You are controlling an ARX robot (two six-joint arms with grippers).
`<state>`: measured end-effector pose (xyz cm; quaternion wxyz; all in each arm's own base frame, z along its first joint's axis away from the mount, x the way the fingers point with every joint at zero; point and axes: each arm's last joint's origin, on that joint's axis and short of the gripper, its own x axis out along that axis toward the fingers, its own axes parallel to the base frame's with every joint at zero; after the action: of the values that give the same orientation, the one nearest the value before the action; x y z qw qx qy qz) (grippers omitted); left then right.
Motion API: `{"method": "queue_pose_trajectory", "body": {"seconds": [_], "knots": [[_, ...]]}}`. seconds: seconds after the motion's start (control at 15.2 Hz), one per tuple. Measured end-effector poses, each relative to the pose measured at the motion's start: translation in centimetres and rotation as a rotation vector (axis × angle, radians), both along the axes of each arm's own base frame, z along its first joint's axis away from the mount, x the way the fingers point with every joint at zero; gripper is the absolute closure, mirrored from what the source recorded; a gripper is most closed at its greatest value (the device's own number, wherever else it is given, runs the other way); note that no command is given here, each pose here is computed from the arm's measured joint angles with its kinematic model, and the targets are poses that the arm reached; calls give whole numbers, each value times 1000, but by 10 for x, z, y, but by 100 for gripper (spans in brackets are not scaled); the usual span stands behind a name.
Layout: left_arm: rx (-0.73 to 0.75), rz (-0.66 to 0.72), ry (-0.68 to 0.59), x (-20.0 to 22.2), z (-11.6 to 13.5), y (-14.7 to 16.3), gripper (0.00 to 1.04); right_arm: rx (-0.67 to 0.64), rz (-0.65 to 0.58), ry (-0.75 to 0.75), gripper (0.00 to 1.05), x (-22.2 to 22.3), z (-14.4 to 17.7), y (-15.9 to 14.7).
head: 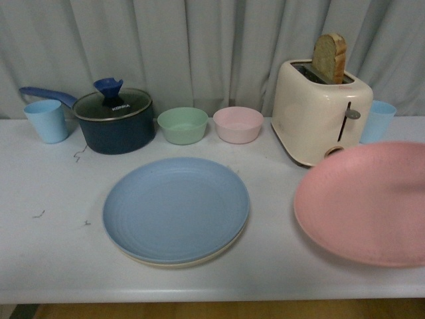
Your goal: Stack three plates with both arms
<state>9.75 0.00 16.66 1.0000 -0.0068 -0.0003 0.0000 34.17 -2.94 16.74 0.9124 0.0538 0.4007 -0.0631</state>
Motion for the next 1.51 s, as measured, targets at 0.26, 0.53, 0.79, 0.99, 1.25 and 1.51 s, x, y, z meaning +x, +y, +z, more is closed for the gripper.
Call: {"method": "queue_pose_trajectory", "body": {"seconds": [0.26, 0.53, 0.79, 0.99, 1.25, 1.51], "knots": [[0, 0, 0, 0, 0, 0, 7, 86, 160, -211, 102, 7, 56, 49], [0, 0, 0, 0, 0, 0, 7, 151, 207, -178, 102, 43, 24, 99], [0, 0, 0, 0, 0, 0, 7, 258, 198, -107, 102, 78, -21, 162], [0, 0, 0, 0, 0, 0, 7, 273, 245, -55, 102, 71, -40, 194], [0, 0, 0, 0, 0, 0, 7, 293, 272, -43, 102, 68, -46, 216], [0, 0, 0, 0, 0, 0, 7, 293, 264, -32, 102, 67, -51, 218]]}}
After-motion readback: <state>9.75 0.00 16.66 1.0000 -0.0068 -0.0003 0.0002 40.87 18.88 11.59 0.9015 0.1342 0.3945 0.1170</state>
